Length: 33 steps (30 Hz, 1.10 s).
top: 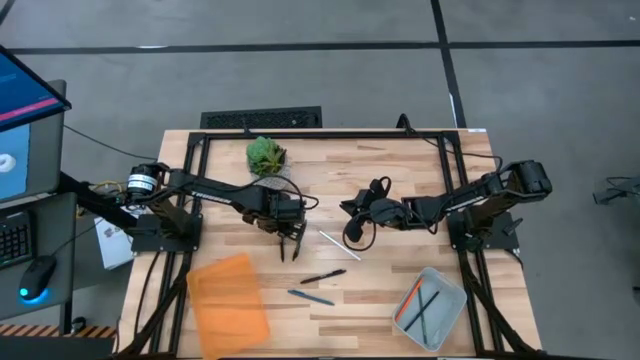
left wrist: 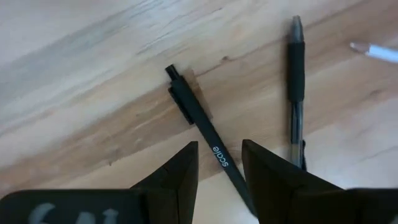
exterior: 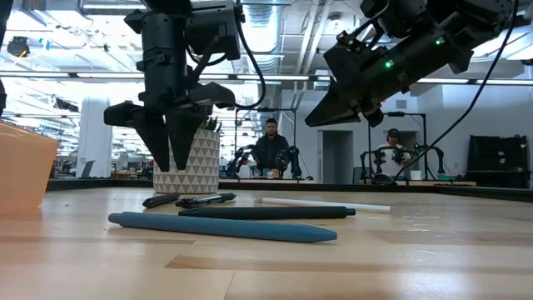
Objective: Sort pens & pencils
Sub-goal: Put the black pen into the orange bin
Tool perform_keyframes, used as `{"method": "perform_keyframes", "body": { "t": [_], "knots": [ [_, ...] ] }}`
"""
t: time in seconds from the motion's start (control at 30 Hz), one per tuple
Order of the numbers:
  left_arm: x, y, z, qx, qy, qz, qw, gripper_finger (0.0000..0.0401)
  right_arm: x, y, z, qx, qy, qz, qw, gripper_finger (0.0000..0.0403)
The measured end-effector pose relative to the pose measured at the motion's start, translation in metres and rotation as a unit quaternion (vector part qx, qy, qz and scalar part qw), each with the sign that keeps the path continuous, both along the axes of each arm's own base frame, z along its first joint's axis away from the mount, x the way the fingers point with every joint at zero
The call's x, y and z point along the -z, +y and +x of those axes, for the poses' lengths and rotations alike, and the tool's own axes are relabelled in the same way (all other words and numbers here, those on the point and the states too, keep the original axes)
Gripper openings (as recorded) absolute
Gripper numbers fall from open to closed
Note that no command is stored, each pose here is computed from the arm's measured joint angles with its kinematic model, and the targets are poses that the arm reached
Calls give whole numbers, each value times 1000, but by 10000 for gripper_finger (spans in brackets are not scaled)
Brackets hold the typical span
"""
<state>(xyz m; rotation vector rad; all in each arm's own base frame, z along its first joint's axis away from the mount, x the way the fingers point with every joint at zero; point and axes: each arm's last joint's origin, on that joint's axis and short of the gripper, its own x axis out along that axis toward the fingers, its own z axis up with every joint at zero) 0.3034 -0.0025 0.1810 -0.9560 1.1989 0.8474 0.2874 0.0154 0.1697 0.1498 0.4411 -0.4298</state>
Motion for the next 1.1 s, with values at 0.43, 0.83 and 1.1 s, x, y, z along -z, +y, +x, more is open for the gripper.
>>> {"method": "perform_keyframes", "body": {
  "t": [0.43,0.83,1.1],
  "knots": [
    [2,-11,0,-98,-13,3,995,114,-1,-1,-5,-4,24,-13,1000,67],
    [8,-11,0,-96,4,1,995,114,-18,17,-14,-40,10,-22,999,67],
    [17,-12,1,-93,23,-4,995,114,-16,18,-15,-41,25,-36,998,67]
  ]
}}
